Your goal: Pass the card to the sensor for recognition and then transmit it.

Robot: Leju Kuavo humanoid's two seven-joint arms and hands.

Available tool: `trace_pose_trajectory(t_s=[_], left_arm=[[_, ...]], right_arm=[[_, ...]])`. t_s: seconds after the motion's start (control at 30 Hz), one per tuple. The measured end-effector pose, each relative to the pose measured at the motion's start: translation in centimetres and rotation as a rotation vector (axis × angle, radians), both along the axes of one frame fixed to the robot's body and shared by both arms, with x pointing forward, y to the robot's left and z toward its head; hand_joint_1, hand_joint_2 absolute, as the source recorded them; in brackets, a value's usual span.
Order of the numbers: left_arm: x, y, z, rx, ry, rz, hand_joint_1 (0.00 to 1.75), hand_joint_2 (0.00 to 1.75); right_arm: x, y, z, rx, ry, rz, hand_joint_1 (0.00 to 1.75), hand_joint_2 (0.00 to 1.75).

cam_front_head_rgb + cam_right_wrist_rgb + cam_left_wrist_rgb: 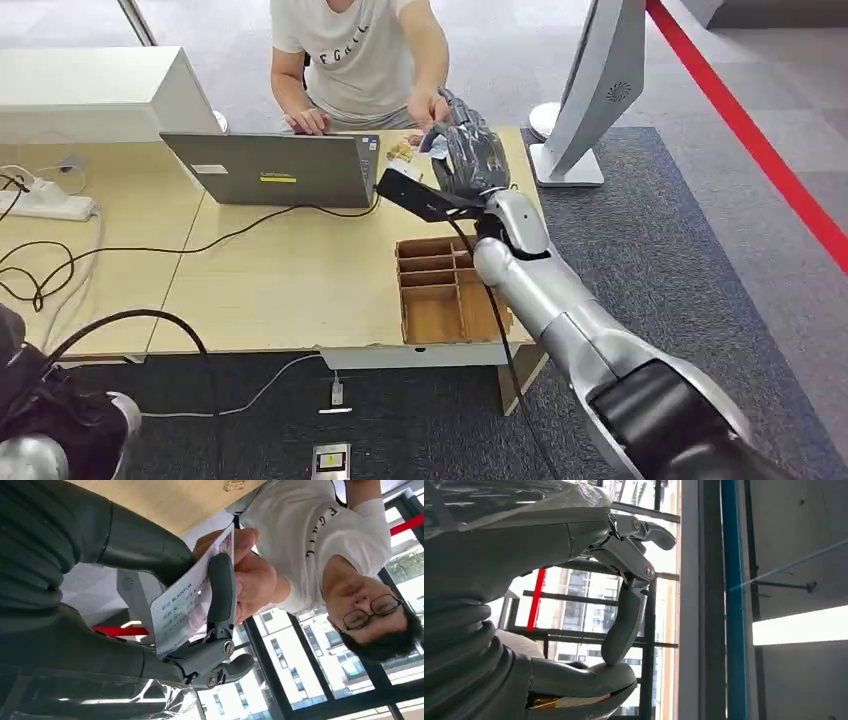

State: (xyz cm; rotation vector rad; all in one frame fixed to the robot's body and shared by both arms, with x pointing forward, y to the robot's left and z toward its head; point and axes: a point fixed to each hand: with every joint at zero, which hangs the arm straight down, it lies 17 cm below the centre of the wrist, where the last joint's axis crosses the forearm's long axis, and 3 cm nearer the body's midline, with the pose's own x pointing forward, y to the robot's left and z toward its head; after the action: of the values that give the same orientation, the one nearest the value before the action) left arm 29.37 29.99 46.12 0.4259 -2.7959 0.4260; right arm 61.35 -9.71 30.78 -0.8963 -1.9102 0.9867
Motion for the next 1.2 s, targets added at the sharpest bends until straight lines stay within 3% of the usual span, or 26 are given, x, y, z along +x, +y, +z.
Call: trace_pose_trajectory(t_s=[0.03,0.07,0.67,1.2], left_arm=[[0.0,0.0,0.0,0.000,0.001,0.000,0.00,1.75],[0.1,0.0,-0.1,0.001,0.003,0.000,0.00,1.75],[0.5,-0.2,-0.5,0.004,0.016,0.005,0.00,1.75],[-0.7,1.5,-3.3,0.027,0.099,0.099,0.00,1.75]], right_arm=[[0.1,-0.1,-0.1,-0.002,0.004,-0.005,0.66,1.75],[0.2,-0.3,-0.2,-0.005,0.003,-0.013,0.00,1.75],[0.1,-3.6,1.3,0.013,-0.068,-0.073,0.00,1.75],[-5.2,-10.3,-1.7,0.125,0.048,-0.041,0.00,1.75]])
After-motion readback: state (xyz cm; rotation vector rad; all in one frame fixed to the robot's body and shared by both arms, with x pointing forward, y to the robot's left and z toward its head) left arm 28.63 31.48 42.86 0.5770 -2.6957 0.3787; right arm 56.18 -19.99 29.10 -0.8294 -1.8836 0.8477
